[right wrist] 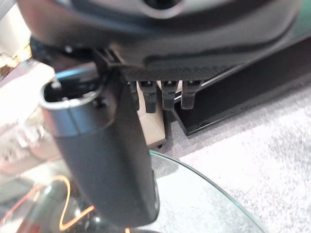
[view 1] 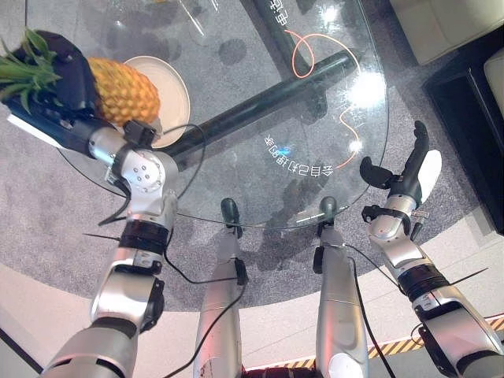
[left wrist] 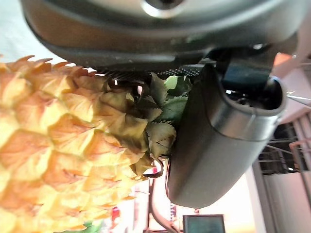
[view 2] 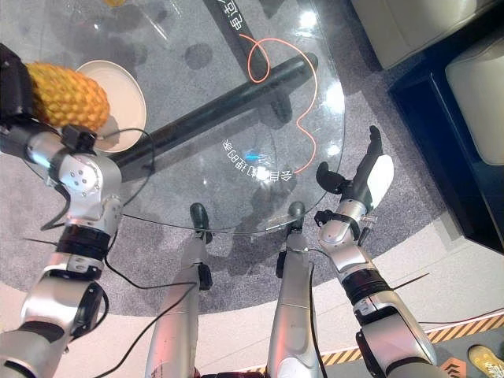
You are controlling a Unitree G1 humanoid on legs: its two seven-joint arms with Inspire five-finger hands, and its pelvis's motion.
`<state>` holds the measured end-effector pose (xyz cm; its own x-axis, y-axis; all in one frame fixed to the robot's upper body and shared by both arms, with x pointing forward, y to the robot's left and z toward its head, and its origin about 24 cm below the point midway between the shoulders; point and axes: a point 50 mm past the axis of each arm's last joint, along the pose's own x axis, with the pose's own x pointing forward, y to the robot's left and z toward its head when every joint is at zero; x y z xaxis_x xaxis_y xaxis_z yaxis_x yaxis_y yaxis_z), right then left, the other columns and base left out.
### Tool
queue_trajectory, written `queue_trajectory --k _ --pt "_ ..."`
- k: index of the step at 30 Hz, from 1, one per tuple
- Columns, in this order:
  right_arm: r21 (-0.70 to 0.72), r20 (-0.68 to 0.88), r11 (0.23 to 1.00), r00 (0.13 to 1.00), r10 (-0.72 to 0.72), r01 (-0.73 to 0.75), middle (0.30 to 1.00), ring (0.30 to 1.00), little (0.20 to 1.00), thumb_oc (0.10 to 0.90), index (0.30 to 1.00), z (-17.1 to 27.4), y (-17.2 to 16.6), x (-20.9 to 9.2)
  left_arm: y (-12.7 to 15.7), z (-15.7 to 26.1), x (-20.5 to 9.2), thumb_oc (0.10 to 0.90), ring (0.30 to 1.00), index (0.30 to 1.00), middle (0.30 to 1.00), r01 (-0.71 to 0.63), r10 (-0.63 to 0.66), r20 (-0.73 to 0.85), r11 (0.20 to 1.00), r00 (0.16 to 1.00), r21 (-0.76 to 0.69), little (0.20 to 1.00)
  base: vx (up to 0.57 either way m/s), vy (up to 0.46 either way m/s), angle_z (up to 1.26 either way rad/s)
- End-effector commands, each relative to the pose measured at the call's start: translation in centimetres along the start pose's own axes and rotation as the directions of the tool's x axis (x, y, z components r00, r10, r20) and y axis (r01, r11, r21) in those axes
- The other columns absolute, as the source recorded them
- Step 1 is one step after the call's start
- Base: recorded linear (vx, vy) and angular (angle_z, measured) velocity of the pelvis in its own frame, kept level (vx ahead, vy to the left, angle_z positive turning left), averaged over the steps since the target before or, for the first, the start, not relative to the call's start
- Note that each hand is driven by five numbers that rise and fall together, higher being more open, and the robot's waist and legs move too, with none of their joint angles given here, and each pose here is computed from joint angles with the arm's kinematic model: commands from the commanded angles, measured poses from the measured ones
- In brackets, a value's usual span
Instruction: Pick up the fruit to the plate
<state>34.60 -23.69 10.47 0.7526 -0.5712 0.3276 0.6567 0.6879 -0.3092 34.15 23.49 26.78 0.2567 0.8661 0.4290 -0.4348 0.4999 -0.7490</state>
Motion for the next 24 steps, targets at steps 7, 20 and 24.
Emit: queue_trajectory --k 7,20,24 --pt "-0.127 -0.192 0.988 0.975 -0.113 0.09 0.9 0.9 0.9 0.8 0.9 -5.2 -4.1 1.6 -3.9 5.0 5.2 0.1 0.3 0.3 0.3 0.011 -0.011 0.278 1.0 0.961 0.001 0.2 0.0 0.0 0.0" --pt "-0.24 -0.324 0.97 0.945 -0.046 -0.035 0.9 0.9 0.9 0.8 0.9 -8.0 -4.4 0.8 -3.0 3.9 7.0 0.1 0.3 0.3 0.3 -0.044 -0.021 0.288 0.975 0.957 0.219 0.2 0.0 0.0 0.0" --pt "-0.245 -0.333 0.968 0.942 -0.039 -0.047 0.9 0.9 0.9 0.8 0.9 -8.3 -4.4 0.5 -2.6 3.7 7.4 0.1 0.3 0.3 0.3 -0.064 -0.012 0.292 0.966 0.956 0.25 0.2 0.0 0.0 0.0"
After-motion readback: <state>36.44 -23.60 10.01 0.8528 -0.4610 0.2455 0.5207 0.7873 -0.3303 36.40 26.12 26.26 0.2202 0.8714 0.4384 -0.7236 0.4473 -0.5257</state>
